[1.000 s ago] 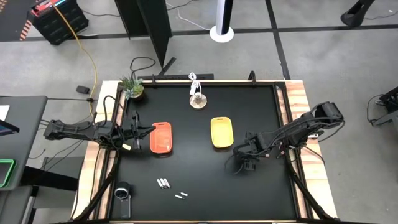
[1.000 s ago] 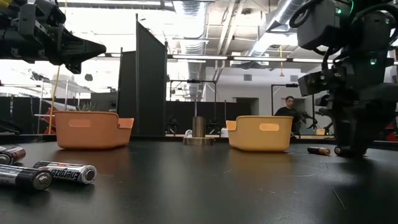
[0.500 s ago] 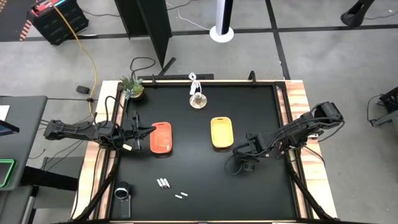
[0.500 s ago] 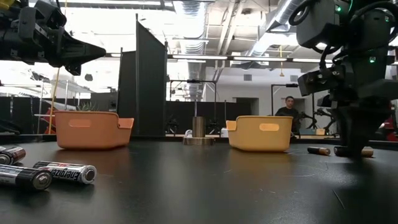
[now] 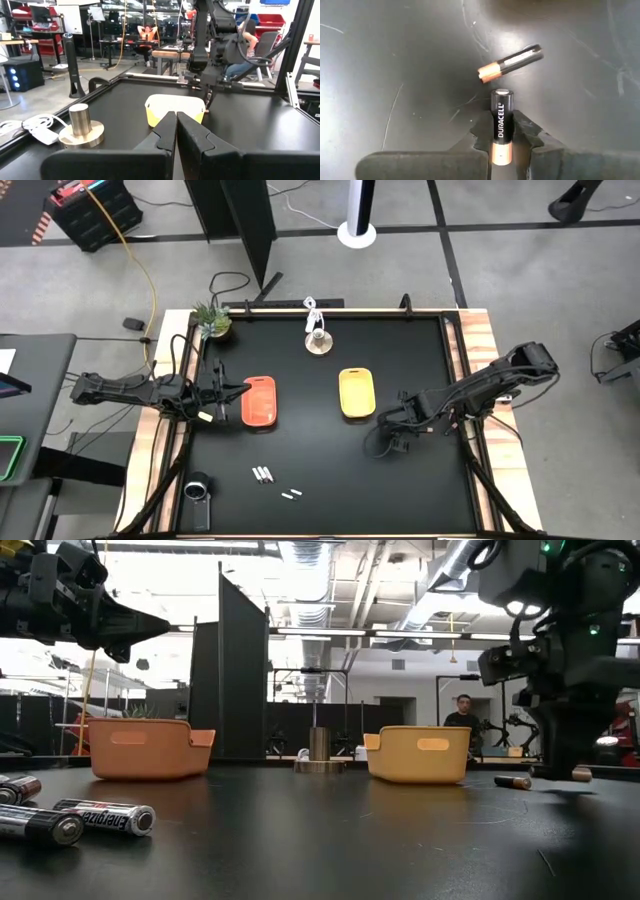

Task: Sort batteries
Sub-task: Put the black battery into the yellow bin

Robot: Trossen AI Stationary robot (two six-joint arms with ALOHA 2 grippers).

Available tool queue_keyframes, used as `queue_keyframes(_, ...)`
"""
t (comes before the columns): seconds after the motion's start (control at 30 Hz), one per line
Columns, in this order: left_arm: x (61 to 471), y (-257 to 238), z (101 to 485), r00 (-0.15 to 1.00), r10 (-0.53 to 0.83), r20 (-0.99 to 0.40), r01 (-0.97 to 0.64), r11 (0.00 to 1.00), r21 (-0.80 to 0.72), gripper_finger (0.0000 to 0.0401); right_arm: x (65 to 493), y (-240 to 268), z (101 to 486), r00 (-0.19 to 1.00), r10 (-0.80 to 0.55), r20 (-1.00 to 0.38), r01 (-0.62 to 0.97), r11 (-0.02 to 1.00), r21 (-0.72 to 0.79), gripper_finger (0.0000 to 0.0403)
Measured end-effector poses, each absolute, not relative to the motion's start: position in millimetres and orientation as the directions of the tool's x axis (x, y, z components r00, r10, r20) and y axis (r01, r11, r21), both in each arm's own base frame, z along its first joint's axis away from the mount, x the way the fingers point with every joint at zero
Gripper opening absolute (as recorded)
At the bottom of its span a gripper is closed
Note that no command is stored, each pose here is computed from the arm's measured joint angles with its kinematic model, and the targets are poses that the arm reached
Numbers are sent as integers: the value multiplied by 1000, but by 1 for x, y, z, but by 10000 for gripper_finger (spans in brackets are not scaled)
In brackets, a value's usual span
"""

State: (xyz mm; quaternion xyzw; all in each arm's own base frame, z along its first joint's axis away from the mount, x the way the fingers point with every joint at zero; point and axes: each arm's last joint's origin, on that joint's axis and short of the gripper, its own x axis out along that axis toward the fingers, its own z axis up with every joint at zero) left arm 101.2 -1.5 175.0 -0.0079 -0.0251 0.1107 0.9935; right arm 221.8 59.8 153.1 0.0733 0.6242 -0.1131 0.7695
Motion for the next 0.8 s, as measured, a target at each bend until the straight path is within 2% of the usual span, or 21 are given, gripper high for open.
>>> queue_keyframes(0.23,101,-1,175,974,221,45,-220,975,-20,11,217,58,169,258,-64,-964,265,964,7,56)
queue_keyframes(0.5,101,-1,173,975,220,31,-219,975,-31,11,212,56,208,426,-50,-903,239,969,59,56)
queue_keyframes(0.67,101,-1,173,975,219,31,-217,974,-62,11,227,46,233,532,-93,-842,225,974,34,56)
queue_keyframes(0.8,101,-2,172,976,218,22,-217,974,-61,11,245,35,241,556,-124,-822,205,979,-9,56)
